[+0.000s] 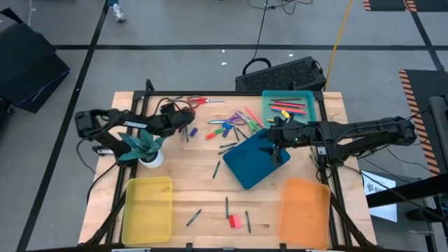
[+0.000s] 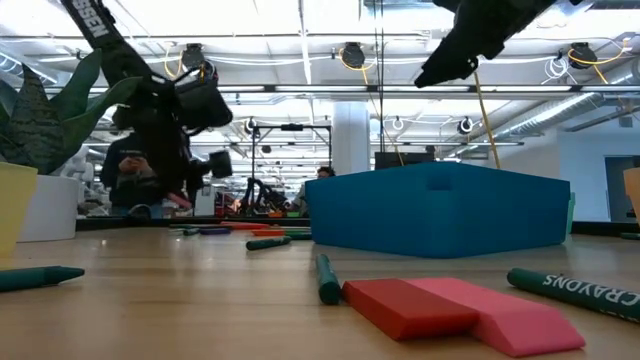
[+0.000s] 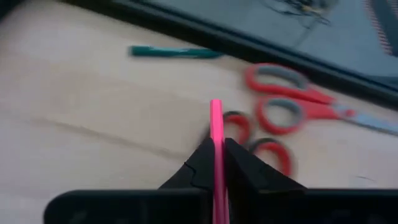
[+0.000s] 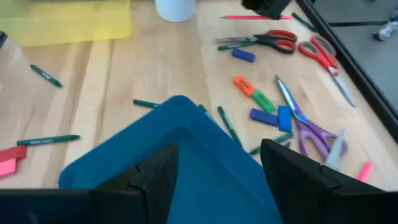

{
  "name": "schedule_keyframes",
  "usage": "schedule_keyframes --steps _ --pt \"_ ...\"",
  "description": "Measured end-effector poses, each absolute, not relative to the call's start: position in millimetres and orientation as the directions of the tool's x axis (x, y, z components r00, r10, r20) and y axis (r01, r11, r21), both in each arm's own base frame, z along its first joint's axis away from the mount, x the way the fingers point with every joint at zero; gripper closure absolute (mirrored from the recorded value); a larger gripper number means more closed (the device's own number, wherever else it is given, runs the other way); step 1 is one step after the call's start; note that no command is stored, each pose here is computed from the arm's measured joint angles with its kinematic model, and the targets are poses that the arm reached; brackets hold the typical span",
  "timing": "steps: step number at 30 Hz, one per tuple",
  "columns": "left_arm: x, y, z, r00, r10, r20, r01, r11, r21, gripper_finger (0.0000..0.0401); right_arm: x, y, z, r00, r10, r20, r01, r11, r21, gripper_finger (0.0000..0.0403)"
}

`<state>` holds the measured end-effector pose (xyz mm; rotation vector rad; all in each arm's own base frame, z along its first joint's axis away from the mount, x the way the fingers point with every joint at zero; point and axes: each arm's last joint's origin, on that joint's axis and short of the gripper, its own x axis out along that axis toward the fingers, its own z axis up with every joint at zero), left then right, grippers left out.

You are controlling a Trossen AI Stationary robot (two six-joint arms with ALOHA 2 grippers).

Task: Sort crayons/erasers/pens/pencils in bins
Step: Put the pink pencil into the green bin

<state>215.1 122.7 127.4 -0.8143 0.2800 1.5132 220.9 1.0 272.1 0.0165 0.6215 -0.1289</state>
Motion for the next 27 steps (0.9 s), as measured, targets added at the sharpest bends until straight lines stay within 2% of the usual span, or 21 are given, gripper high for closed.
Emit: schedule_keyframes --steps 6,10,13,16,18,20,23,25,27 --pt "229.4 106.9 151.5 0.313 0.747 -0.586 -0.915 0.072 -0.397 0.0373 235.2 4.6 268.4 0.83 -0.104 -0.548 0.123 0.992 -0.001 0.0181" --pt "247.8 91.4 169.9 0.513 0.718 -0.471 -0.825 0.259 -0.503 0.0372 241.2 4.5 260.5 0.811 -0.106 -0.576 0.126 0.992 -0.005 0.0181" --pt "259.0 80.0 183.1 0.651 0.662 -0.371 -0.728 0.406 -0.553 0.0372 245.7 4.7 252.3 0.801 -0.108 -0.589 0.1 0.994 -0.046 0.0181" --pt "266.4 70.4 191.8 0.752 0.588 -0.299 -0.637 0.532 -0.558 0.0372 251.4 4.8 242.5 0.844 -0.108 -0.526 0.058 0.992 -0.111 0.0181" --pt "269.4 65.3 195.1 0.796 0.541 -0.269 -0.587 0.583 -0.562 0.0371 255.6 3.6 237.4 0.879 -0.14 -0.456 0.04 0.975 -0.221 0.0181" --pt "270.9 61.5 196.5 0.824 0.504 -0.259 -0.551 0.604 -0.576 0.0371 260.1 2.8 233.8 0.885 -0.239 -0.399 0.057 0.907 -0.417 0.0181" --pt "272.1 56.9 195.9 0.848 0.458 -0.268 -0.514 0.584 -0.628 0.0371 272.1 4.4 229.5 0.841 -0.433 -0.324 0.066 0.677 -0.733 0.0181" --pt "273.0 53.9 196.0 0.862 0.43 -0.268 -0.488 0.564 -0.666 0.0371 283.1 7.6 228.0 0.836 -0.482 -0.261 0.042 0.53 -0.847 0.0181" --pt "273.8 50.1 196.0 0.876 0.4 -0.27 -0.464 0.546 -0.698 0.0371 295.4 10.0 231.1 0.856 -0.482 -0.187 0.043 0.426 -0.903 0.0181"
